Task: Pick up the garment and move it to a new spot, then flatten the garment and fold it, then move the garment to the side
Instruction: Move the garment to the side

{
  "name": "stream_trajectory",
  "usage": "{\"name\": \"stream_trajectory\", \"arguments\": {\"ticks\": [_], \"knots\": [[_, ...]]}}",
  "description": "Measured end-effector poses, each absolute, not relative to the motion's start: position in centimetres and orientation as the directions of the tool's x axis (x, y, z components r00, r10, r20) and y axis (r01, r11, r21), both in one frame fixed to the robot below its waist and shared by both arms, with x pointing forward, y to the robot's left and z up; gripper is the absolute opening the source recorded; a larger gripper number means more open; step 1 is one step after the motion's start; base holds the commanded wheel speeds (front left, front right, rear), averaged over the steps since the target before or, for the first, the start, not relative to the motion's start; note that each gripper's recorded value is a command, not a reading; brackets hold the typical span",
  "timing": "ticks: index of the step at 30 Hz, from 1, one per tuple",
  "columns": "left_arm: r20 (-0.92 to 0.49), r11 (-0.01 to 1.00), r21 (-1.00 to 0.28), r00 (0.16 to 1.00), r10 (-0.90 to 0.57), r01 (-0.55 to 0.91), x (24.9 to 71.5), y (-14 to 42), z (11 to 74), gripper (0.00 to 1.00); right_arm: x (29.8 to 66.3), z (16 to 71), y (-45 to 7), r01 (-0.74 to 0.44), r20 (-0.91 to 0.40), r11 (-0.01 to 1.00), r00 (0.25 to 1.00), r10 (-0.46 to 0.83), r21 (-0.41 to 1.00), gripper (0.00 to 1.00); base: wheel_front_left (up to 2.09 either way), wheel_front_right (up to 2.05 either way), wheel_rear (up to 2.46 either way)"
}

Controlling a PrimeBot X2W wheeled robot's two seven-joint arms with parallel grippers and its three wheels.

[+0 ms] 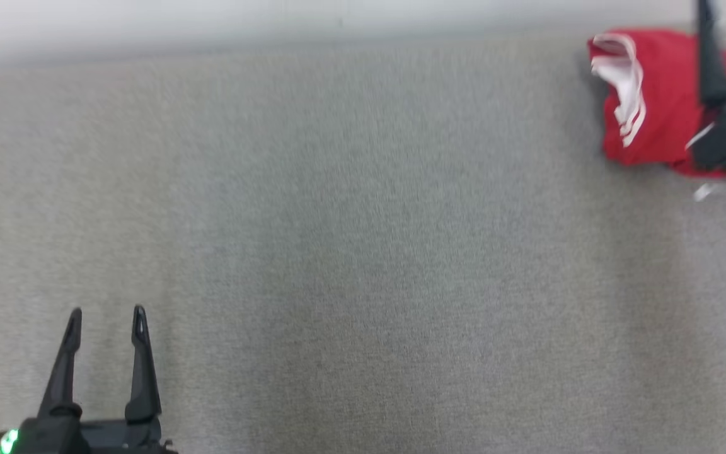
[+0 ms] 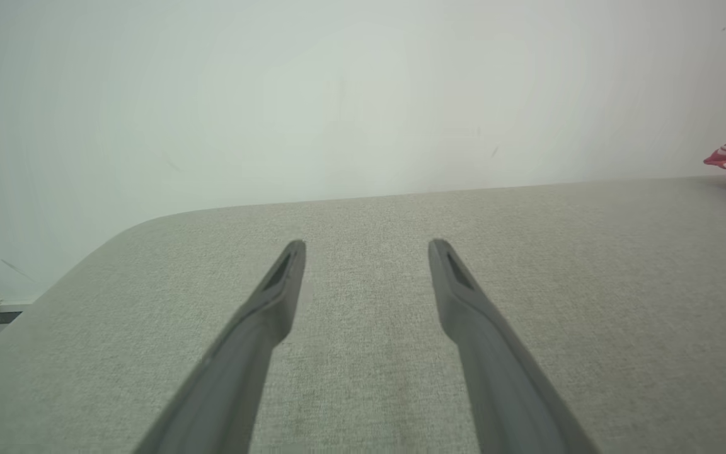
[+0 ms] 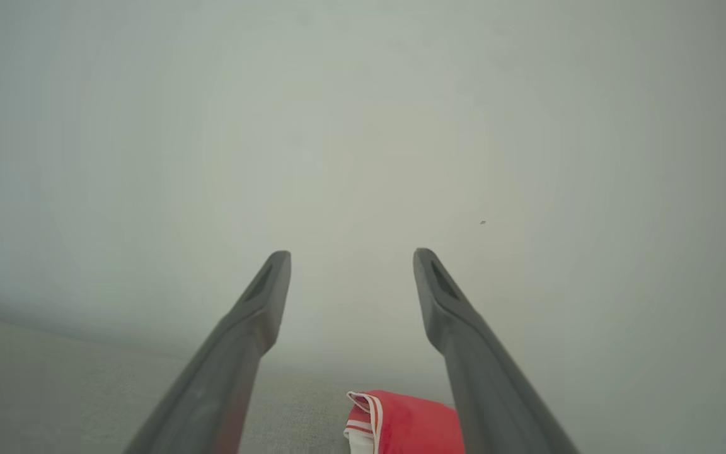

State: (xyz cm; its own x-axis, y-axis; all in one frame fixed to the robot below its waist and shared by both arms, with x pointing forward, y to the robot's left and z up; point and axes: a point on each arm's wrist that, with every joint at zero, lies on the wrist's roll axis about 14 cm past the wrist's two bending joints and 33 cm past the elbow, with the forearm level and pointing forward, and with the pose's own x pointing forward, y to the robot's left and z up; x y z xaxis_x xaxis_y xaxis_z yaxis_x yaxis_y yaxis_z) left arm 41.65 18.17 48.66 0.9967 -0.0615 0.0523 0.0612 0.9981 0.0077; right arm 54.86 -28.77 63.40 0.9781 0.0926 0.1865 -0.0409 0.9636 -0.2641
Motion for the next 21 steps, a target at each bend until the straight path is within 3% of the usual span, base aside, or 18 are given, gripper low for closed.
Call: {"name": "stream_trajectory", "arguments": {"ticks": [9,21], "knots": [[0.083,1.0,0.012,0.996,-0.029,0.028,38.3,19.3,50.5,1.0,49.9,61.9,-24.1,-0.111,0.221,0.981,0.965,0.144,-0.157,1.0,0.0,0.0,0.0],[0.119,1.0,-0.006,0.993,0.022,-0.021,35.7,20.8,51.9,1.0,43.8,56.0,-20.6,-0.152,0.144,0.988,0.978,0.152,-0.012,1.0,0.0,0.0,0.0]]}}
